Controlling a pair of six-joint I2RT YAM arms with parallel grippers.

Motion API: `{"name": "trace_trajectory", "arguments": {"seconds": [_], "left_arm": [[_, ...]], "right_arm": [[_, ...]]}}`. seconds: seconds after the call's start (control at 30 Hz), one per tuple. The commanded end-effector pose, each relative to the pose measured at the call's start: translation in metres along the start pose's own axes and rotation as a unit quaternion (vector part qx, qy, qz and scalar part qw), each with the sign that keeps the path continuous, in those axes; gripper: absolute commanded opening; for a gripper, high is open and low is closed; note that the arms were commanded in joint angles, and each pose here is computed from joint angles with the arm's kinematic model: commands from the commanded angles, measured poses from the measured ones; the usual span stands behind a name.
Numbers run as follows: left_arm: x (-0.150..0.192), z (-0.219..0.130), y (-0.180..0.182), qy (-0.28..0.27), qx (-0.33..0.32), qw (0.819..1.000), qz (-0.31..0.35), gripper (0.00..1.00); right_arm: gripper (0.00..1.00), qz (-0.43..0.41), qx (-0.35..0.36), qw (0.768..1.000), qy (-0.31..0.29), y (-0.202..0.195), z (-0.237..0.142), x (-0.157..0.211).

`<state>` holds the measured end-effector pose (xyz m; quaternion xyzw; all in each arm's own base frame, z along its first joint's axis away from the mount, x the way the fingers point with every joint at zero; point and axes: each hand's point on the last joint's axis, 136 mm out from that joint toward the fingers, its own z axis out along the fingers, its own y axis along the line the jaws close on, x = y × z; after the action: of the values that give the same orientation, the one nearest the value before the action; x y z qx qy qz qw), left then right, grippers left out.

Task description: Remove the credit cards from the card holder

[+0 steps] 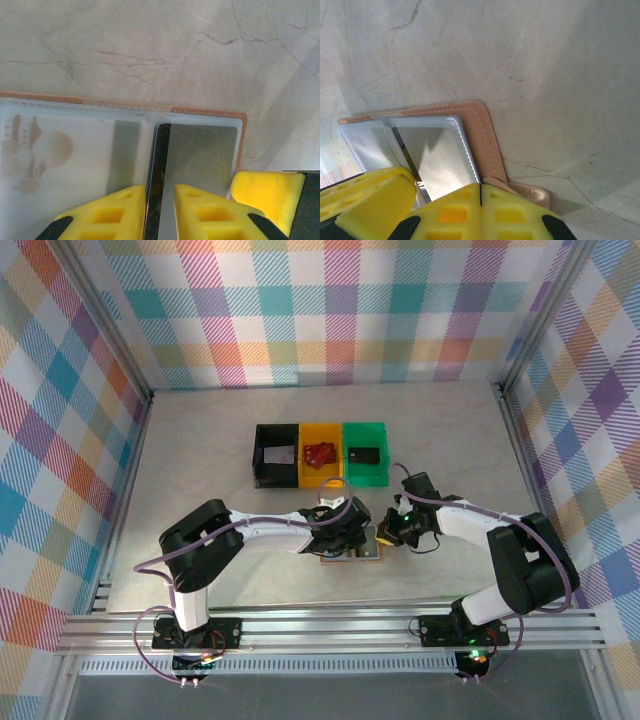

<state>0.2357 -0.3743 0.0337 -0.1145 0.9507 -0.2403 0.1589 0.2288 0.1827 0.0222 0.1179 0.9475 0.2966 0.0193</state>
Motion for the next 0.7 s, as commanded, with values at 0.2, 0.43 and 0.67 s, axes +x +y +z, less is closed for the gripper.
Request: {"name": "trace_trajectory", "arguments": {"seconds": [0.2, 0.43, 0.67], "left_arm": [[0.001, -0.019, 0.0, -0.005, -0.026, 1.0, 0.013, 0.36], [0.0, -0.034, -0.032, -0.012, 0.048, 0.999, -0.002, 0.38], [0.005, -0.027, -0.039, -0.004, 0.071, 0.997, 0.013, 0.38]], "right_arm": [[0.03, 0.02, 0.025, 0.999, 0.014, -0.018, 0.007, 0.009], [0.01, 0.019, 0.025, 0.999, 0.015, -0.018, 0.007, 0.009], [0.01, 0.018, 0.024, 0.999, 0.015, -0.017, 0.006, 0.009]]}}
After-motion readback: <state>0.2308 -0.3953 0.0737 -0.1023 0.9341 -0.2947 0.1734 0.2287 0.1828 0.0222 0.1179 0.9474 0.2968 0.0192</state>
